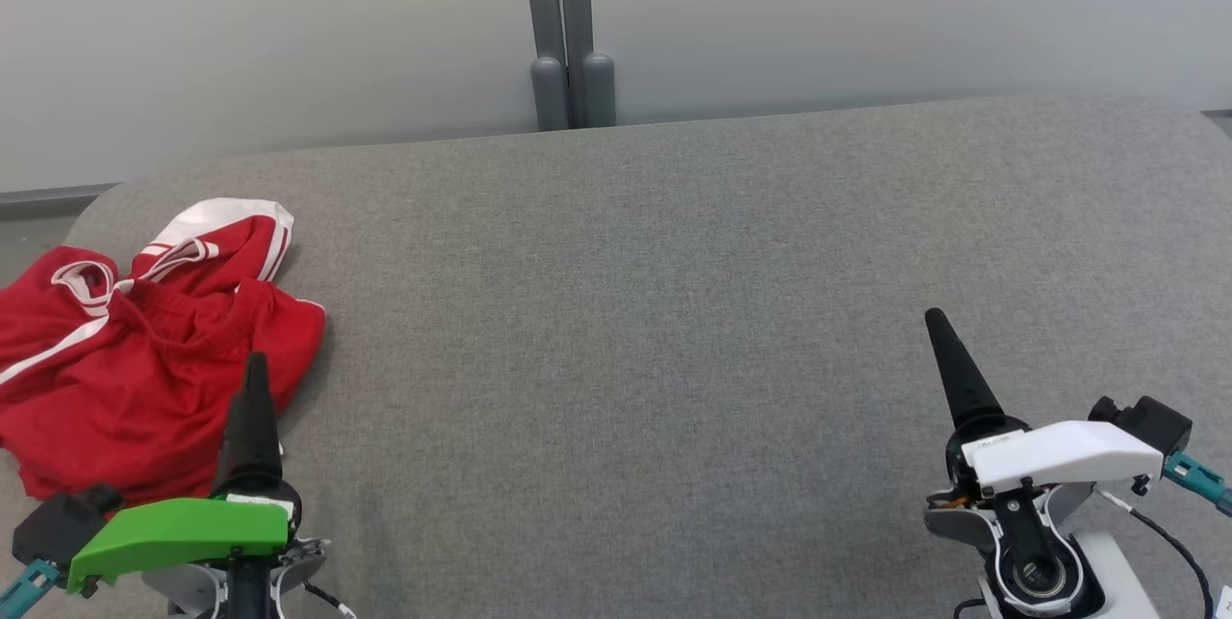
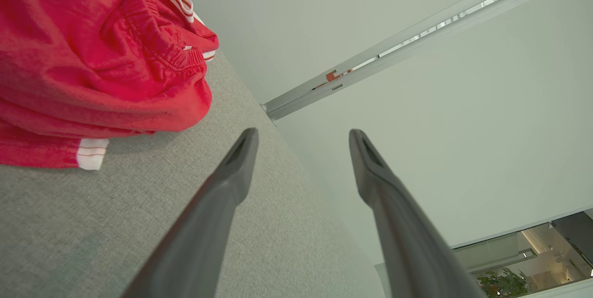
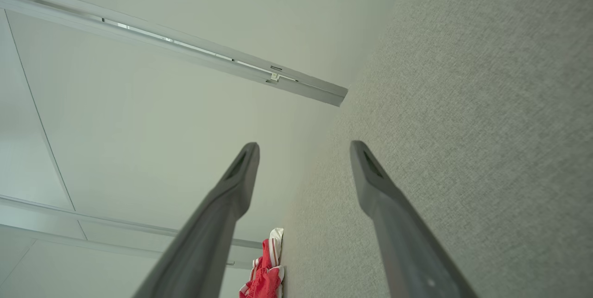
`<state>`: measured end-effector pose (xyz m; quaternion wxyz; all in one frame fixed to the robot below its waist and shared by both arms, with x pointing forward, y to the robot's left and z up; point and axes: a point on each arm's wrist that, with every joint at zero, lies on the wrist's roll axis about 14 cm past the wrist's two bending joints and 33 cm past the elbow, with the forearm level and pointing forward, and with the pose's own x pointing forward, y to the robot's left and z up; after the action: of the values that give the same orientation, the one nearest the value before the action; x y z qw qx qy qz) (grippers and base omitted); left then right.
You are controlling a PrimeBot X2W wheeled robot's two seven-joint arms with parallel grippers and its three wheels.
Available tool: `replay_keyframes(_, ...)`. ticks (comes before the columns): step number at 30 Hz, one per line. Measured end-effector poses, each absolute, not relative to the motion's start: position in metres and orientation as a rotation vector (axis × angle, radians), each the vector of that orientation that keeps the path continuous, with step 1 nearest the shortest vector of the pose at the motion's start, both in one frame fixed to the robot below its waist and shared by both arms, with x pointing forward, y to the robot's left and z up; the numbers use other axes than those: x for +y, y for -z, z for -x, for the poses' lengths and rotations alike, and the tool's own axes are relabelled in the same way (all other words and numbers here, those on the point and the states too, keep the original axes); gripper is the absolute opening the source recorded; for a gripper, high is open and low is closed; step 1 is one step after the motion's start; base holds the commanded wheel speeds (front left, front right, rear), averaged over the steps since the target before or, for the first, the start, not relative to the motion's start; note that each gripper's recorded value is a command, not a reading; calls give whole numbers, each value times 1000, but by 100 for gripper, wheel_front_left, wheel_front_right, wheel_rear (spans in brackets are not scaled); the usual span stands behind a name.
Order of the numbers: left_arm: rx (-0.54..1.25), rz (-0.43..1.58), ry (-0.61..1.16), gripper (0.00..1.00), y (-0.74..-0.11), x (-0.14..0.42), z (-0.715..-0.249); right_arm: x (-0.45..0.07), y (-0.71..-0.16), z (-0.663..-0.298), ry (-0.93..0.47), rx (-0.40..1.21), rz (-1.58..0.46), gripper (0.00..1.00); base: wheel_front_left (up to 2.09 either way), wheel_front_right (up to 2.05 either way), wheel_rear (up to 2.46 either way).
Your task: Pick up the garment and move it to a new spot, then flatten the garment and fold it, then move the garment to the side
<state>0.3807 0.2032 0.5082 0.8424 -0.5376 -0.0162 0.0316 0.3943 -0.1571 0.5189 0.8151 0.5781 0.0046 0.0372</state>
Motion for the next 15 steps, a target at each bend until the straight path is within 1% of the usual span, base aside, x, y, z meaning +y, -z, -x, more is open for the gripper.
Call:
replay_keyframes(8,10,901,-75,100,-503,194,-379,-151,-524,-396,-105,-6,-1044,100,0,0,0)
replay_keyframes(15,14,809,-88,100,-501,193,-379,-148,-525,-397,-117,-17,-920,100,0,0,0)
